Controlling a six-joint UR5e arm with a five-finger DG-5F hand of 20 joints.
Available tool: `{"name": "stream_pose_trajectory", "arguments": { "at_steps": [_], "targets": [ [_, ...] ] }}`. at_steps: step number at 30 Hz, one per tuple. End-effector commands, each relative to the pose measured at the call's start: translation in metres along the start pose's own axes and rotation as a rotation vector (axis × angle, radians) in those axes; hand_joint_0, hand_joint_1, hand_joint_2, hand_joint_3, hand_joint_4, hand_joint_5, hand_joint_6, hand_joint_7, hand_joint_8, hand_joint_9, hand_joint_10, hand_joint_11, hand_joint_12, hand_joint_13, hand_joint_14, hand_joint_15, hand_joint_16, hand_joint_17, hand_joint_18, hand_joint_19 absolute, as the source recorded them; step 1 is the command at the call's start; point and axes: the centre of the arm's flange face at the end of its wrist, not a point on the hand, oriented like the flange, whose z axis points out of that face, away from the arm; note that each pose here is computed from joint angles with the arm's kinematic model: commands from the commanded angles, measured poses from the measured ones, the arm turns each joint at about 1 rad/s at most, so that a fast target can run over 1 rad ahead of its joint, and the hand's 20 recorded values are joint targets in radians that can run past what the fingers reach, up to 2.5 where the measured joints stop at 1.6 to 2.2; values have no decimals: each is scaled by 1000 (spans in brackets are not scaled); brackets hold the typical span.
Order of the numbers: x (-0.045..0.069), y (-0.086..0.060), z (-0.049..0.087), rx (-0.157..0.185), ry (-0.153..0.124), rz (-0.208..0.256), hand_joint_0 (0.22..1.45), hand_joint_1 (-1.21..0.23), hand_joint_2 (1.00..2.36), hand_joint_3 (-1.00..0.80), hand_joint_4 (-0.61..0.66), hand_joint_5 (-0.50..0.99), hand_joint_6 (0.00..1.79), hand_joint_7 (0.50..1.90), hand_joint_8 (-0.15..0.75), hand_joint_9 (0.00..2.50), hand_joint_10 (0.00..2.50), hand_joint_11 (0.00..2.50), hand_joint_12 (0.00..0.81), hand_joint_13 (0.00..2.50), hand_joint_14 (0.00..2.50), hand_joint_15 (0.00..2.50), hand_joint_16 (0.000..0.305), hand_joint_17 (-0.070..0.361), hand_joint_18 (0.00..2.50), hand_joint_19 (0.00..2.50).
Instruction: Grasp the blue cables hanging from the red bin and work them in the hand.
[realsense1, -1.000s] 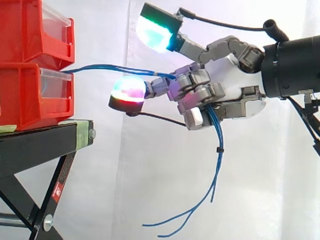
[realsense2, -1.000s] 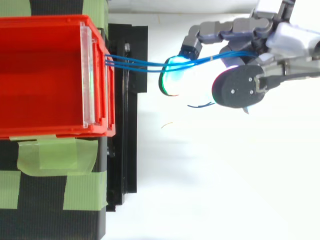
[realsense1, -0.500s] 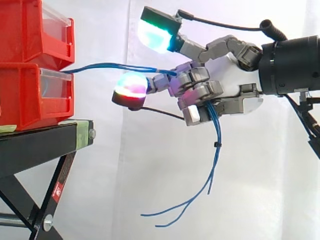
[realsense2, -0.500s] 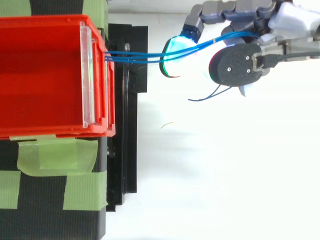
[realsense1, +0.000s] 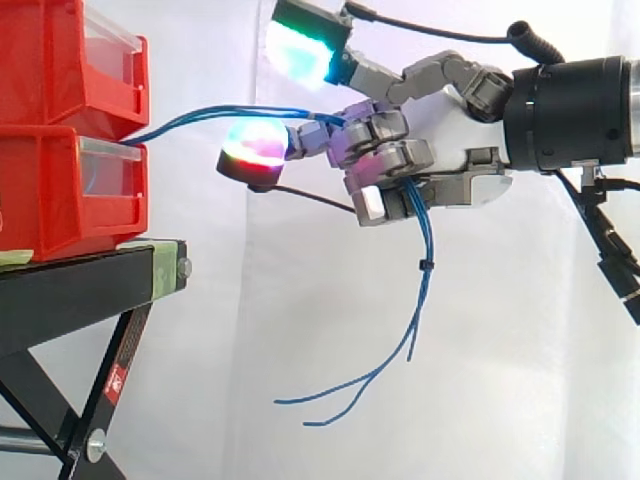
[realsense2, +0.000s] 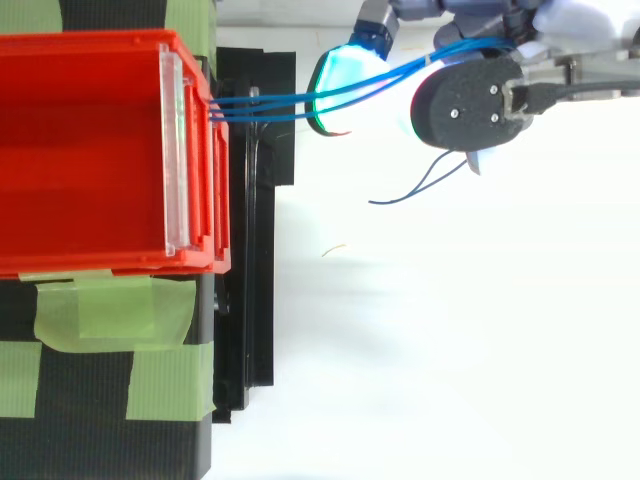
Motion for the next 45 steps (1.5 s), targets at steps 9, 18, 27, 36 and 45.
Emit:
{"name": "stream_pose_trajectory", "arguments": {
  "at_steps": [9,18,27,36,45],
  "targets": [
    [-2,-1,0,8,-2,-13,870,-653,1008,-822,234,388,6,1380,316,868,2500,2184,507,1142,2500,1650,57,128,1330,708],
    [-6,-1,-1,10,-47,-52,859,-644,1006,-873,233,394,19,1373,322,885,2500,2181,507,1146,2500,1628,57,128,1340,697],
    [-13,-1,-1,15,-118,-74,896,-623,1011,-750,210,401,325,1327,320,979,2500,2288,504,1185,2500,1648,55,125,1376,695],
    [-16,-1,-2,18,-143,-94,896,-631,1014,-682,191,409,356,1331,319,1001,2500,2305,508,1194,2500,1671,55,124,1388,698],
    [-19,-3,-3,38,-162,-192,810,-607,1004,-886,221,410,272,1347,333,992,2500,2328,515,1191,2500,1656,58,130,1379,657]
  ]
}}
